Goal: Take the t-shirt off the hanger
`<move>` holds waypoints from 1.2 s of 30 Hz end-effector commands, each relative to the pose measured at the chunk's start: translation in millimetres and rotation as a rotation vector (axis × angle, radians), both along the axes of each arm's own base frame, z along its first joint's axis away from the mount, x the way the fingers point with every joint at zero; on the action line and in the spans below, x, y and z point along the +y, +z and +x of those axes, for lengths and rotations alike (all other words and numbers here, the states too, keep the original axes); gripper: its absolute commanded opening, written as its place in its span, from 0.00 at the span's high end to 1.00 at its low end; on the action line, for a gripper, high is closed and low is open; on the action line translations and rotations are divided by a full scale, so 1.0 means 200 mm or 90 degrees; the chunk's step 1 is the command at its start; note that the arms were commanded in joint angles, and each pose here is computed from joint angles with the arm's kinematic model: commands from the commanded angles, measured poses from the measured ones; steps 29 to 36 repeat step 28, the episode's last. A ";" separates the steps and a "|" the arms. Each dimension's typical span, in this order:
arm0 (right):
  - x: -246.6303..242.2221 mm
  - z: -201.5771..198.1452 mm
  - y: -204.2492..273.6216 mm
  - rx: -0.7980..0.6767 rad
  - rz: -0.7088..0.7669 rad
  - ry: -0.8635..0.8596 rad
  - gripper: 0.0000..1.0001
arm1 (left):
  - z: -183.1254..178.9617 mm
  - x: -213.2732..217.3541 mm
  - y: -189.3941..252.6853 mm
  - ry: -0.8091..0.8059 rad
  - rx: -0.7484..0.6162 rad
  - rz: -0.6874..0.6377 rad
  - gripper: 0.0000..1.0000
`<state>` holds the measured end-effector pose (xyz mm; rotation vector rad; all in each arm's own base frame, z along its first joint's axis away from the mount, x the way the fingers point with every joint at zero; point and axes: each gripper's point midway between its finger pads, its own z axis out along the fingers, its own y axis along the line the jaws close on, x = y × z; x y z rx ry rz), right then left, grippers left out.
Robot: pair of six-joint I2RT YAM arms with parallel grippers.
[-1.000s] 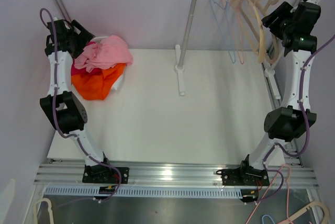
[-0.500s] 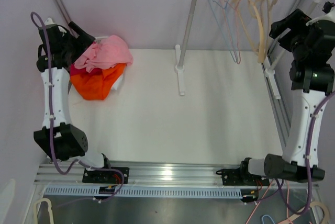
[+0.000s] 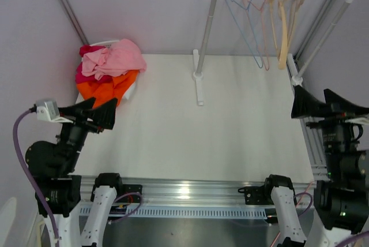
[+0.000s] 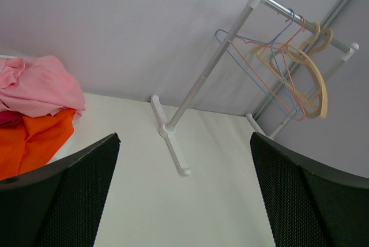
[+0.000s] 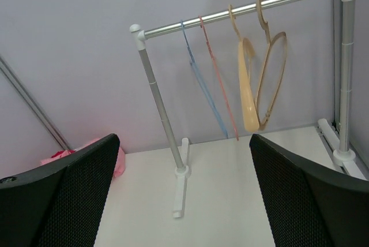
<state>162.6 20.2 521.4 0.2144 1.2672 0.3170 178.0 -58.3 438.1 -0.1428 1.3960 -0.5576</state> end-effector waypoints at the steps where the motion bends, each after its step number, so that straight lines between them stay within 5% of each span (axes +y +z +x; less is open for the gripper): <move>1: 0.02 -0.02 -0.22 0.052 -0.020 0.011 0.01 | -0.01 -0.05 -0.26 -0.038 0.076 0.030 0.01; 13: 0.03 -0.24 -0.45 0.065 -0.017 -0.008 0.01 | -0.21 -0.11 -0.42 -0.087 0.068 0.045 0.01; 36: 0.06 -0.23 -0.55 0.089 -0.002 0.022 0.00 | -0.31 -0.15 -0.37 -0.115 0.055 0.056 0.01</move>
